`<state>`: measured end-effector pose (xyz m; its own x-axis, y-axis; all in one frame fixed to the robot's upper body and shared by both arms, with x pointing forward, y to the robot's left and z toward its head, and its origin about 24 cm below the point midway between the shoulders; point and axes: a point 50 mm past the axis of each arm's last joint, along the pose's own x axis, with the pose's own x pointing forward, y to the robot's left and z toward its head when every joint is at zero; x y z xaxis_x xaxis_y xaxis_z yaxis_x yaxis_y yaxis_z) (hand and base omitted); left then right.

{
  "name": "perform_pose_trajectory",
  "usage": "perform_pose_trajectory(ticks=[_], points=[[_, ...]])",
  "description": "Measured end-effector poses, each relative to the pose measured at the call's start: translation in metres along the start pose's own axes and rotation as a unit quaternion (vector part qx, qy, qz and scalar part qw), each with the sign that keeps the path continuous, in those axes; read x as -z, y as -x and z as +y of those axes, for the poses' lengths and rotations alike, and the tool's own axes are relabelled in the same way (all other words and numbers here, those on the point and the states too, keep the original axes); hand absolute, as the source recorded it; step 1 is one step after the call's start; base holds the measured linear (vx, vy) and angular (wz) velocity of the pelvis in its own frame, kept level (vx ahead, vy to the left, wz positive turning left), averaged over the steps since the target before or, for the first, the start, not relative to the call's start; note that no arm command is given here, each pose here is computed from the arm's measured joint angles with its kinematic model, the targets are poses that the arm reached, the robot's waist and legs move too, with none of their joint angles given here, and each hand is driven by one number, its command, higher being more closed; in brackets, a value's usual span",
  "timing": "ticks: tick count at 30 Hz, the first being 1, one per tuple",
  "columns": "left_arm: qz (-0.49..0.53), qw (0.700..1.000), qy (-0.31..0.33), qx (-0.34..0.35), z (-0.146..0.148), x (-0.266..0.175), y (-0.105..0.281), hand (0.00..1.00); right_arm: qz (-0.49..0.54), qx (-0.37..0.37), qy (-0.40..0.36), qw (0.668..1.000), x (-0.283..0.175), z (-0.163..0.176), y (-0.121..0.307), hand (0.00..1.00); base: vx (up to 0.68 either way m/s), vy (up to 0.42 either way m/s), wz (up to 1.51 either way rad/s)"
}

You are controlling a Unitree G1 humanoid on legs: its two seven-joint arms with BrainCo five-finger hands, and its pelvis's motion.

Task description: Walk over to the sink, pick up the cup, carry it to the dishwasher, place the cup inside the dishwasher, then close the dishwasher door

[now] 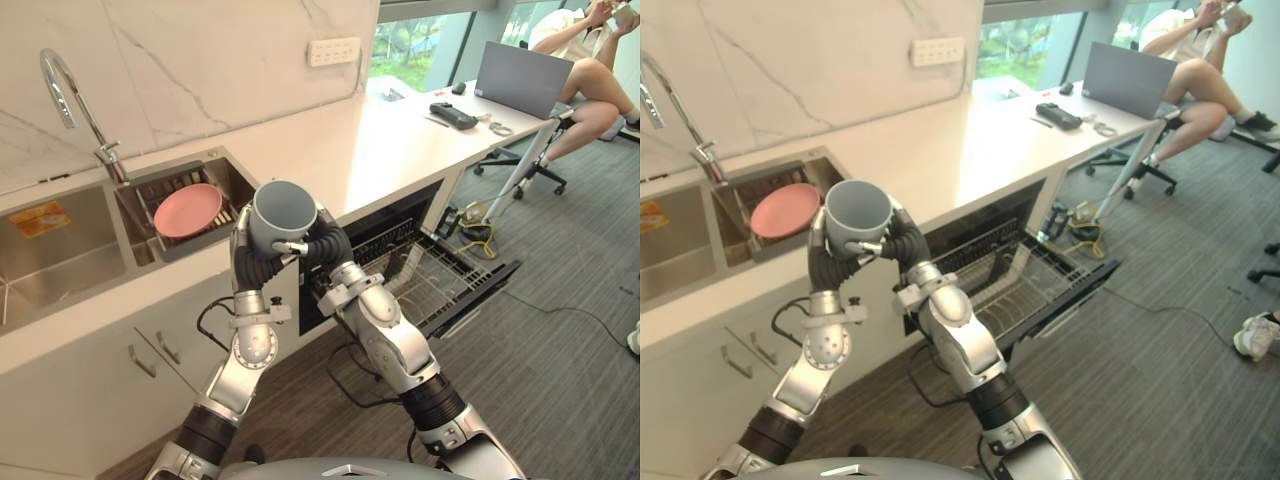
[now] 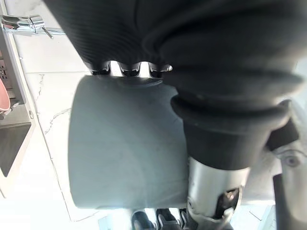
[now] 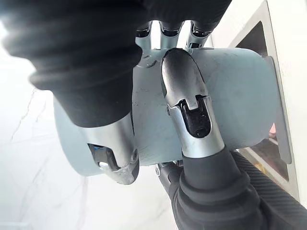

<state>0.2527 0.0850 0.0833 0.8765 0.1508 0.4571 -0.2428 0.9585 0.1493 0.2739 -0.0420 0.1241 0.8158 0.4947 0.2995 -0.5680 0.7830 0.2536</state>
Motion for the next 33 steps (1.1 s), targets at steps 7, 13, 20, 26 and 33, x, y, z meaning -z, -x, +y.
perform_pose_trajectory(ticks=[7, 13, 20, 26, 33], points=[[-0.030, 0.999, 0.001, 0.021, 0.000, -0.005, -0.004, 0.00, -0.023, 0.001, -0.086, 0.996, -0.005, -0.002, -0.001, 1.00, -0.01, -0.007, 0.06], [-0.044, 0.996, 0.004, 0.080, -0.008, -0.009, 0.003, 0.00, -0.054, 0.025, -0.139, 0.988, -0.008, -0.013, 0.000, 1.00, 0.00, 0.000, 0.00], [-0.062, 0.993, -0.045, 0.092, -0.007, -0.015, -0.001, 0.00, -0.077, 0.031, -0.173, 0.981, -0.011, -0.014, 0.000, 1.00, 0.00, 0.000, 0.00], [-0.091, 0.982, -0.135, 0.092, 0.002, -0.011, -0.004, 0.00, -0.086, 0.039, -0.195, 0.976, -0.013, -0.020, 0.001, 1.00, 0.00, 0.000, -0.03], [-0.067, 0.984, -0.161, 0.032, 0.020, 0.002, -0.005, 0.00, -0.185, 0.093, -0.242, 0.948, -0.033, -0.051, 0.013, 1.00, 0.00, 0.000, 0.00]])
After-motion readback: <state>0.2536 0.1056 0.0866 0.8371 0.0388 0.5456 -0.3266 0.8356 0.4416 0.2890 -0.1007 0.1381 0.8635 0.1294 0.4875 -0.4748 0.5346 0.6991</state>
